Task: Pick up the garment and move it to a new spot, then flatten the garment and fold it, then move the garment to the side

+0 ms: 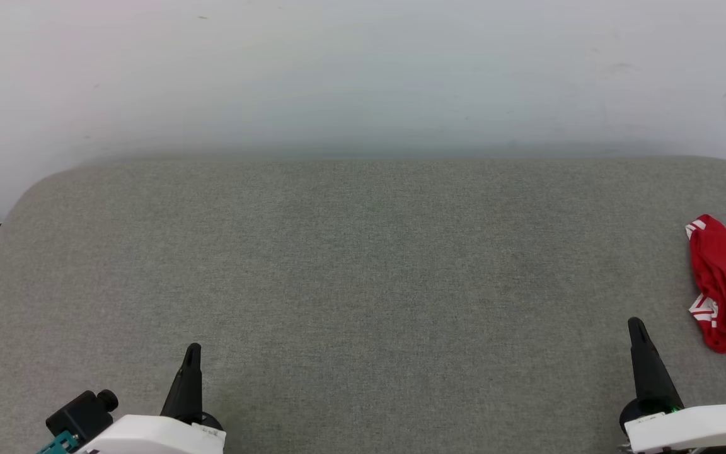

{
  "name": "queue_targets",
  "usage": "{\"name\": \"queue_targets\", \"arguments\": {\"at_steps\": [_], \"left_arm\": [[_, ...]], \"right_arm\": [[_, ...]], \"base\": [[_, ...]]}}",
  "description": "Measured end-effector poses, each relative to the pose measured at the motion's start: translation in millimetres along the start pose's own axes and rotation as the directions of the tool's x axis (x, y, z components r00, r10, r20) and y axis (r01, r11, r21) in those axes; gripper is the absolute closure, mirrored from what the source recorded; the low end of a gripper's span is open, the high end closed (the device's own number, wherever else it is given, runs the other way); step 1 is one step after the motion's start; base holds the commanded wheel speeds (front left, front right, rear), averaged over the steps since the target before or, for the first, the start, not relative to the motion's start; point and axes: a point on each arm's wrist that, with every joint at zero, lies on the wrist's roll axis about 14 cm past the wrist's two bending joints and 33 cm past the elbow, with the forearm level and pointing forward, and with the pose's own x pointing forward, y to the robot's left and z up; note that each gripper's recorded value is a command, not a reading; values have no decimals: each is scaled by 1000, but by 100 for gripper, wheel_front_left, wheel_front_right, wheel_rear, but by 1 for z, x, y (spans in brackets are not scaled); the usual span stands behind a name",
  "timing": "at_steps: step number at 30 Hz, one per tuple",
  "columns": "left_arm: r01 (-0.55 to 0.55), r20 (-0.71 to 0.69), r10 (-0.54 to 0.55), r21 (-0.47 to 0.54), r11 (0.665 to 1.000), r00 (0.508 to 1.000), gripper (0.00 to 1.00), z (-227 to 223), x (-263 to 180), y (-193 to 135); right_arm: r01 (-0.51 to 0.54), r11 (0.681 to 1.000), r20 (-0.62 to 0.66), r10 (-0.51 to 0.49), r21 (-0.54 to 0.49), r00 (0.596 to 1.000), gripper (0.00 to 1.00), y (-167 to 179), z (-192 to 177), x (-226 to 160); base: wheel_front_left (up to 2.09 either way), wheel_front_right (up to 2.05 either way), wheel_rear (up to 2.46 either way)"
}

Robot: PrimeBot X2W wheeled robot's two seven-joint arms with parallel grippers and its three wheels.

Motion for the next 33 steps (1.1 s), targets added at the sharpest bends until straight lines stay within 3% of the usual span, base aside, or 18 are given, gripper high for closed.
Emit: {"name": "queue_targets", "arguments": {"at_steps": [15, 33], "left_arm": [[-4, -9, 2, -192, 981, 1000, 100, 3, 8, 0], [1, -16, -8, -383, 924, 1000, 100, 7, 17, -2]], "right_arm": [[18, 983, -15, -16, 182, 1000, 100, -2, 0, 7], [30, 932, -27, -21, 362, 999, 100, -3, 0, 15]], "base": [[0, 0, 0], [0, 0, 0]]}}
